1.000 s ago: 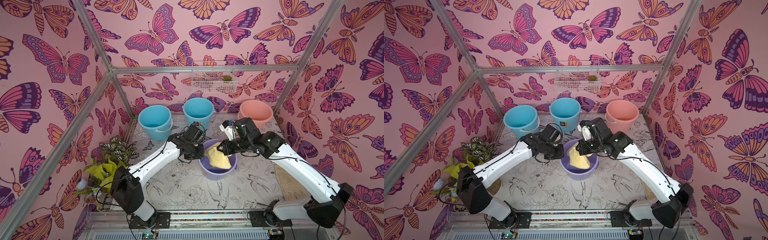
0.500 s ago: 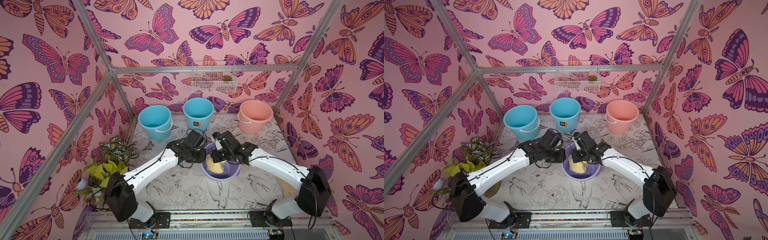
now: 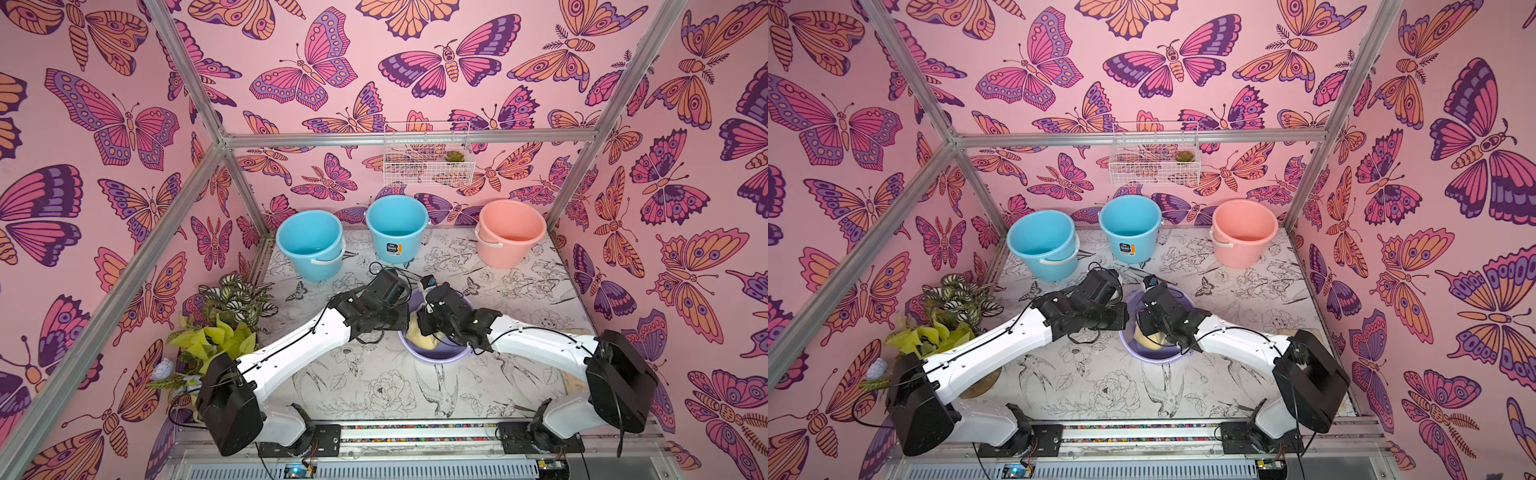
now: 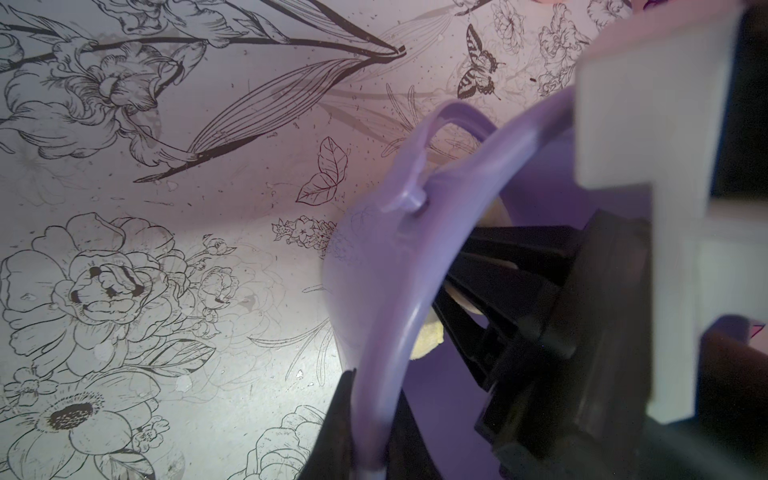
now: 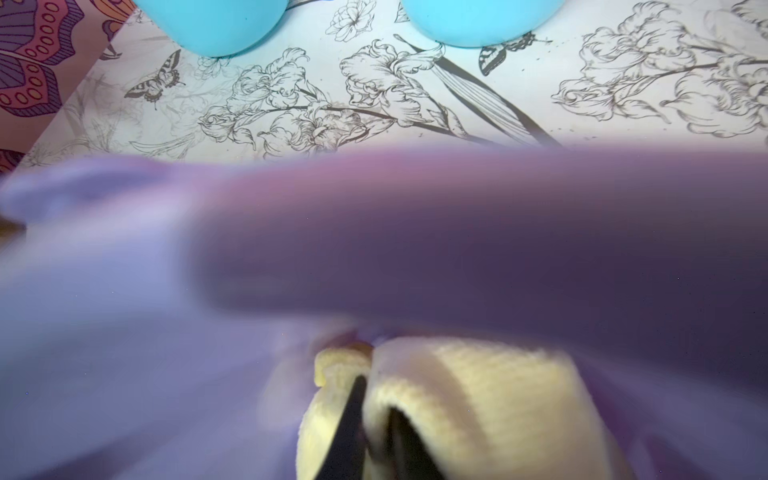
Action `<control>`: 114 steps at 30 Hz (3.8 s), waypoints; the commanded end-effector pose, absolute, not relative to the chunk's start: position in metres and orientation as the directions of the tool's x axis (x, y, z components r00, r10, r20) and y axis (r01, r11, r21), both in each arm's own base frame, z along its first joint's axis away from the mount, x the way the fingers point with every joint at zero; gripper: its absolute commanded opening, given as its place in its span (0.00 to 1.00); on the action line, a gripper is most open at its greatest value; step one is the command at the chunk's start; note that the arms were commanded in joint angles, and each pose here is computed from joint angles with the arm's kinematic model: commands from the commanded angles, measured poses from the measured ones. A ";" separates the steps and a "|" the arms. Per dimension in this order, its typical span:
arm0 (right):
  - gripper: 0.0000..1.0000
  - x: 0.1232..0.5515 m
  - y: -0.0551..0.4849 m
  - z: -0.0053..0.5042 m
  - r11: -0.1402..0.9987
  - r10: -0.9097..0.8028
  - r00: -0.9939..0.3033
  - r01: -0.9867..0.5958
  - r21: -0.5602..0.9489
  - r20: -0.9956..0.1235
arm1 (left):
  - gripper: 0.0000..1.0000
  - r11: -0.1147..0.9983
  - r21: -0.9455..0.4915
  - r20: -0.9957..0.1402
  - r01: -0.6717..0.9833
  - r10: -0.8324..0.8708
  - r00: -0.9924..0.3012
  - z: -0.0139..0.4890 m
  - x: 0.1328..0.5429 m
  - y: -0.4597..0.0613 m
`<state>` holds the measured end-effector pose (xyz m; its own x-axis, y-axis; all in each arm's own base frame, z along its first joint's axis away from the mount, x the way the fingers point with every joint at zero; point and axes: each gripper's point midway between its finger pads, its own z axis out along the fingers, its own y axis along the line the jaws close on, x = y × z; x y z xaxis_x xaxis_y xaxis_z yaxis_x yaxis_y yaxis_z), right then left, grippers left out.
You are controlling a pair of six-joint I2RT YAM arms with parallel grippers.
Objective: Wipe the inside of the bucket with a cloth
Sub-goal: Wipe the dirt from the inside of the bucket.
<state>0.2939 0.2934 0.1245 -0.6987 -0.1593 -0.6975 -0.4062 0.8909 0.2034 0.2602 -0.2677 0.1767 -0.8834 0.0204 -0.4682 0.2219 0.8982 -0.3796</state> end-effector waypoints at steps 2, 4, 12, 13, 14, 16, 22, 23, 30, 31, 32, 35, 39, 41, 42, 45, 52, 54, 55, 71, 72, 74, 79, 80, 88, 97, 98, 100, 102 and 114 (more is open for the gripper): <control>0.25 0.283 0.277 0.120 0.901 -0.181 -0.710 -0.397 0.174 -0.681 | 0.00 0.892 -0.364 -0.545 0.269 0.030 -0.838 0.188 0.266 -0.269; 0.35 0.280 0.276 0.132 0.893 -0.178 -0.698 -0.410 0.183 -0.694 | 0.00 0.892 -0.363 -0.549 0.269 0.028 -0.835 0.187 0.266 -0.269; 0.60 0.264 0.266 0.164 0.870 -0.233 -0.689 -0.463 0.168 -0.686 | 0.00 0.889 -0.365 -0.559 0.278 0.029 -0.829 0.186 0.267 -0.273; 0.63 0.262 0.265 0.167 0.869 -0.242 -0.692 -0.467 0.166 -0.681 | 0.00 0.888 -0.365 -0.559 0.279 0.031 -0.828 0.186 0.267 -0.273; 0.67 0.260 0.264 0.169 0.868 -0.249 -0.695 -0.468 0.163 -0.674 | 0.00 0.888 -0.366 -0.559 0.279 0.030 -0.829 0.186 0.267 -0.274; 0.76 0.259 0.258 0.173 0.880 -0.252 -0.706 -0.451 0.147 -0.662 | 0.00 0.888 -0.365 -0.559 0.278 0.029 -0.829 0.185 0.268 -0.274; 0.95 0.262 0.243 0.168 0.912 -0.266 -0.723 -0.404 0.076 -0.638 | 0.00 0.888 -0.368 -0.558 0.276 0.027 -0.829 0.185 0.267 -0.275; 0.96 0.263 0.242 0.165 0.914 -0.271 -0.724 -0.401 0.067 -0.635 | 0.00 0.888 -0.369 -0.558 0.276 0.025 -0.829 0.186 0.267 -0.275; 0.99 0.279 0.249 0.139 0.921 -0.287 -0.706 -0.390 0.018 -0.647 | 0.00 0.884 -0.377 -0.552 0.277 0.025 -0.833 0.185 0.266 -0.276; 0.99 0.281 0.253 0.134 0.917 -0.286 -0.702 -0.397 0.025 -0.652 | 0.00 0.883 -0.378 -0.550 0.276 0.025 -0.834 0.185 0.265 -0.276; 1.00 0.283 0.257 0.130 0.914 -0.288 -0.700 -0.406 0.032 -0.654 | 0.00 0.883 -0.379 -0.550 0.276 0.024 -0.835 0.185 0.265 -0.276; 0.98 0.286 0.269 0.115 0.904 -0.289 -0.706 -0.423 0.057 -0.647 | 0.00 0.882 -0.381 -0.552 0.277 0.023 -0.833 0.186 0.264 -0.275; 0.90 0.288 0.274 0.092 0.908 -0.284 -0.727 -0.413 0.069 -0.625 | 0.00 0.882 -0.381 -0.559 0.277 0.019 -0.829 0.189 0.264 -0.273; 0.81 0.289 0.274 0.086 0.912 -0.277 -0.732 -0.405 0.070 -0.622 | 0.00 0.882 -0.381 -0.561 0.277 0.018 -0.828 0.189 0.263 -0.273; 0.74 0.289 0.274 0.081 0.914 -0.278 -0.736 -0.401 0.066 -0.618 | 0.00 0.882 -0.382 -0.561 0.277 0.017 -0.827 0.190 0.263 -0.272; 0.46 0.290 0.275 0.072 0.914 -0.278 -0.737 -0.400 0.066 -0.615 | 0.00 0.880 -0.385 -0.558 0.277 0.016 -0.829 0.189 0.263 -0.273; 0.11 0.298 0.303 0.087 0.854 -0.233 -0.628 -0.498 0.154 -0.742 | 0.00 0.874 -0.398 -0.541 0.279 0.022 -0.840 0.187 0.260 -0.276; 0.07 0.305 0.309 0.096 0.840 -0.221 -0.569 -0.523 0.142 -0.792 | 0.00 0.872 -0.399 -0.538 0.283 0.027 -0.843 0.185 0.258 -0.276; 0.05 0.309 0.311 0.100 0.839 -0.214 -0.538 -0.529 0.129 -0.815 | 0.00 0.872 -0.400 -0.536 0.283 0.028 -0.843 0.185 0.257 -0.275; 0.00 0.368 0.264 0.117 0.688 -0.719 -0.271 -0.412 -0.598 -0.640 | 0.00 0.876 -0.389 -0.509 0.284 0.052 -0.859 0.178 0.246 -0.268; 0.00 0.367 0.260 0.114 0.640 -0.764 -0.265 -0.424 -0.640 -0.588 | 0.00 0.879 -0.385 -0.511 0.282 0.051 -0.858 0.178 0.247 -0.267; 0.00 0.364 0.252 0.109 0.554 -0.831 -0.261 -0.449 -0.700 -0.491 | 0.00 0.884 -0.377 -0.513 0.277 0.049 -0.857 0.178 0.247 -0.265; 0.00 0.345 0.236 0.089 0.335 -0.942 -0.216 -0.584 -0.739 -0.257 | 0.00 0.894 -0.358 -0.519 0.270 0.050 -0.853 0.177 0.249 -0.260; 0.00 0.339 0.233 0.083 0.305 -0.952 -0.212 -0.626 -0.718 -0.219 | 0.00 0.896 -0.354 -0.521 0.268 0.049 -0.852 0.177 0.249 -0.260; 0.00 0.271 0.219 0.050 0.245 -0.969 -0.216 -0.910 -0.334 -0.121 | 0.00 0.905 -0.338 -0.529 0.257 0.043 -0.848 0.177 0.250 -0.255; 0.00 0.215 0.235 0.049 0.266 -0.941 -0.278 -0.960 0.088 -0.191 | 0.00 0.909 -0.332 -0.538 0.252 0.037 -0.842 0.179 0.253 -0.255; 0.00 0.210 0.242 0.052 0.264 -0.930 -0.289 -0.955 0.135 -0.227 | 0.00 0.909 -0.332 -0.537 0.253 0.039 -0.843 0.178 0.252 -0.255; 0.00 0.207 0.259 0.057 0.261 -0.901 -0.312 -0.945 0.197 -0.300 | 0.00 0.907 -0.333 -0.534 0.258 0.044 -0.844 0.177 0.253 -0.257; 0.00 0.211 0.275 0.062 0.267 -0.863 -0.335 -0.938 0.220 -0.380 | 0.00 0.905 -0.335 -0.527 0.262 0.051 -0.848 0.175 0.253 -0.260; 0.00 0.299 0.310 0.093 0.564 -0.541 -0.380 -0.826 0.012 -0.750 | 0.00 0.892 -0.351 -0.514 0.286 0.071 -0.855 0.176 0.251 -0.268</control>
<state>0.2648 0.2943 0.0656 -0.4013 -0.6852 -0.6078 -0.8822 0.4676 0.0554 0.2574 -0.2663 0.1853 -0.8417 0.0231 -0.5394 0.2614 0.8916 -0.3697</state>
